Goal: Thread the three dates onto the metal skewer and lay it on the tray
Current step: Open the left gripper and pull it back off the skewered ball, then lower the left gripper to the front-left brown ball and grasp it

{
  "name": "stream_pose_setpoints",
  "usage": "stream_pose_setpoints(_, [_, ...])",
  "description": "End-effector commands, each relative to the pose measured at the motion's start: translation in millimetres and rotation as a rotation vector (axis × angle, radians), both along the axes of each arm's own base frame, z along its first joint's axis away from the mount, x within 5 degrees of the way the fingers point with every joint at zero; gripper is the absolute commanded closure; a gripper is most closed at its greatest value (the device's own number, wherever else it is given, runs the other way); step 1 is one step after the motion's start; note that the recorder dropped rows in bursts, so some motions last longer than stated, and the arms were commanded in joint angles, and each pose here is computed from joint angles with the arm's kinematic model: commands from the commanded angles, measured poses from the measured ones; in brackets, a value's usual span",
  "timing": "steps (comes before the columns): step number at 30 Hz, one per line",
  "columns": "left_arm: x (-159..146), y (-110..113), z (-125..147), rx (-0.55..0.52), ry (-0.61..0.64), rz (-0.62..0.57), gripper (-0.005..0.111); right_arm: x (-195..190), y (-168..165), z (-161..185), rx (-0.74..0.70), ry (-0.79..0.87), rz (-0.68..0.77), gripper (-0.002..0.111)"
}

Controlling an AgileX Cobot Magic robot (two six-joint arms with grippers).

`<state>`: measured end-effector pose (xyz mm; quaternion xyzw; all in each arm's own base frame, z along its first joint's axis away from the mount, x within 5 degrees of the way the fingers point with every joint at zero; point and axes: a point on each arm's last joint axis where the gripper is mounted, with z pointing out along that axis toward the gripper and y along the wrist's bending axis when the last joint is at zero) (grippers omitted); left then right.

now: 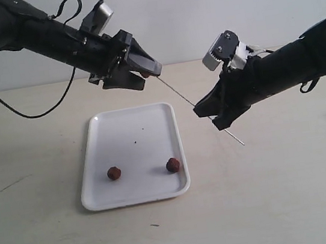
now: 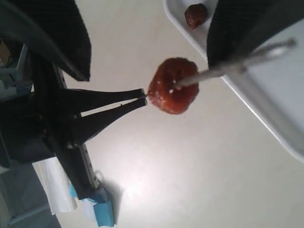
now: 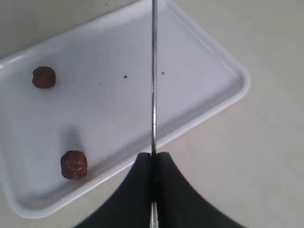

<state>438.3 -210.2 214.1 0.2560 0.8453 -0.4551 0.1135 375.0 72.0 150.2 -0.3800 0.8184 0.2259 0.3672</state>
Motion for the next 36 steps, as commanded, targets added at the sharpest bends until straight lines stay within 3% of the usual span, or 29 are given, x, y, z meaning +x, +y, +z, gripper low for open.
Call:
stream_pose_setpoints(1, [0,6,18,-0.041,-0.035,0.013,0.040,3,0,8,0.055,-0.006,-0.047,0.108])
stream_pose_setpoints(11, [11,35,19,-0.026,-0.046,0.070,0.040,8,3,16,0.175,-0.016,-0.119,0.108])
stream_pose_setpoints(28, [10,49,1,0.231,-0.114,-0.002,0.040,7,8,23,0.353,0.026,-0.169,0.108])
stream_pose_setpoints(36, [10,50,0,0.247,-0.118,-0.007,0.040,3,6,16,0.361,0.083,-0.221,0.108])
